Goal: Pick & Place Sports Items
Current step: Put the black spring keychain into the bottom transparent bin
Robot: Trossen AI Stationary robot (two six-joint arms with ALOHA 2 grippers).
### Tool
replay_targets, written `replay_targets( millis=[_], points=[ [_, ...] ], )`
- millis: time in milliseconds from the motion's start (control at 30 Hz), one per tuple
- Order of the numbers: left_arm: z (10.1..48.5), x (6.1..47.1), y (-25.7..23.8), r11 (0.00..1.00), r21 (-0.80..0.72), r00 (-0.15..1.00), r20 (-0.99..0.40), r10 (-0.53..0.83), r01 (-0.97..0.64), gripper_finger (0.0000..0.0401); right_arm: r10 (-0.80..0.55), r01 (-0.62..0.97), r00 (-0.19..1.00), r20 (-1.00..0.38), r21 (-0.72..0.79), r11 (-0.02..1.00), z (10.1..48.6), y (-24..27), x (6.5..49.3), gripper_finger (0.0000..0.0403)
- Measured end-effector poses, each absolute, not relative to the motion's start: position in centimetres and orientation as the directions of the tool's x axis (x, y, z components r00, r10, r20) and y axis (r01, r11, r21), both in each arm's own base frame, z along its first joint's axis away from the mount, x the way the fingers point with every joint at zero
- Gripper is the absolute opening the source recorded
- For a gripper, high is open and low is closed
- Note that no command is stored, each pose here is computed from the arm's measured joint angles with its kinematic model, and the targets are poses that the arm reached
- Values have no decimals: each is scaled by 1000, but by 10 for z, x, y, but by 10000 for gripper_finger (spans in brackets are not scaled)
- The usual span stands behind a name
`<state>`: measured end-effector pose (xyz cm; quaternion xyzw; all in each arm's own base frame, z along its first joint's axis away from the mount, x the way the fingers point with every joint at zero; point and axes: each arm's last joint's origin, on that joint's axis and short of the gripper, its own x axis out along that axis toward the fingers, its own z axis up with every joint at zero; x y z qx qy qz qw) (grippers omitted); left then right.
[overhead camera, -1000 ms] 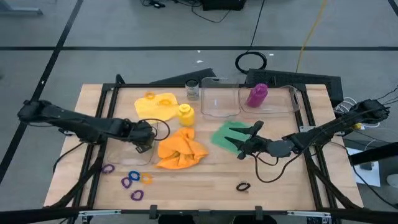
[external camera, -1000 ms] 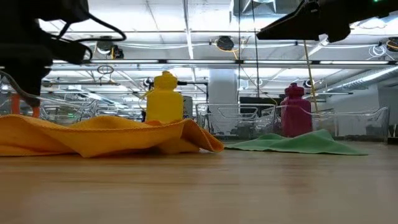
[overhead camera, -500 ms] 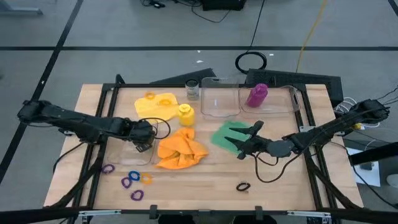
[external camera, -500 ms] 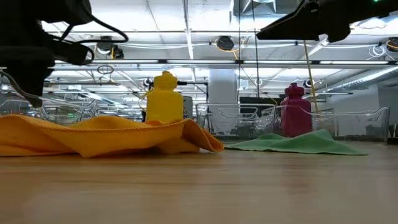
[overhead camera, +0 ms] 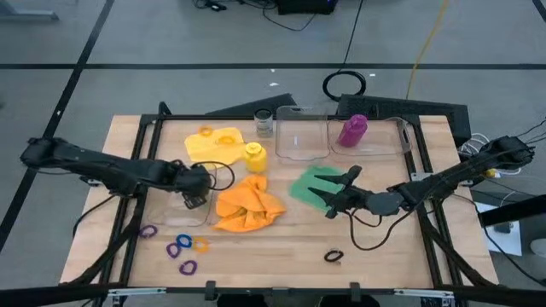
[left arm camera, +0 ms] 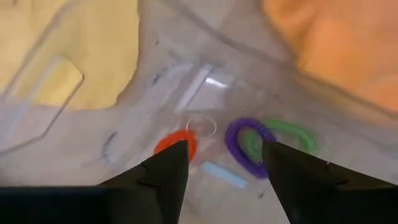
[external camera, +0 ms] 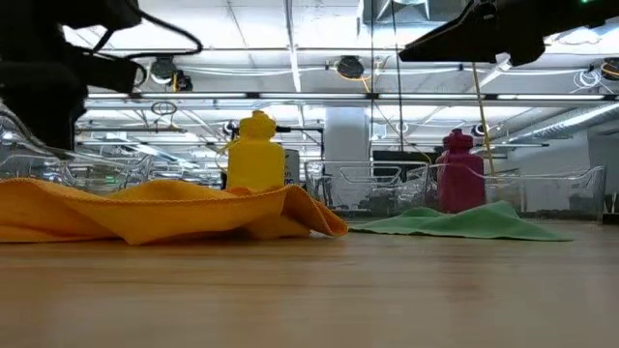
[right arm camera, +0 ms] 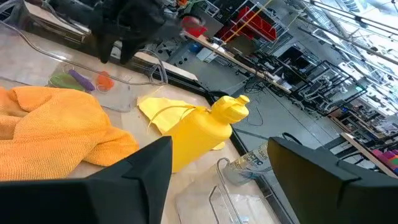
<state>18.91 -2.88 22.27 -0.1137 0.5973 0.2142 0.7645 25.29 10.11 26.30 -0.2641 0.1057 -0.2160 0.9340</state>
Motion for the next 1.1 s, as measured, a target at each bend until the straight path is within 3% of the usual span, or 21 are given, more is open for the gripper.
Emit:
replay_targets(
  millis=[267, 433, 567, 700, 1100],
  points=[
    [250, 194, -32, 944, -53, 511, -850, 127, -324, 175, -459, 348, 884, -83, -539, 767, 263, 101, 253, 192],
    [278, 202, -43, 991, -69, 758, -650, 45, -118, 175, -459, 348, 884, -83, -539, 767, 263, 101, 253, 192],
    [298, 211, -60, 997, 38, 892, -450, -48, 73, 175, -459, 348, 884, -83, -539, 767, 263, 101, 253, 191],
    [307, 221, -79, 970, 147, 938, -317, -141, 196, 175, -459, 347, 885, -84, -539, 767, 263, 101, 253, 192],
    [294, 253, -103, 908, 334, 960, -209, -188, 251, 175, -459, 350, 885, -84, -533, 771, 263, 101, 253, 192]
  ],
)
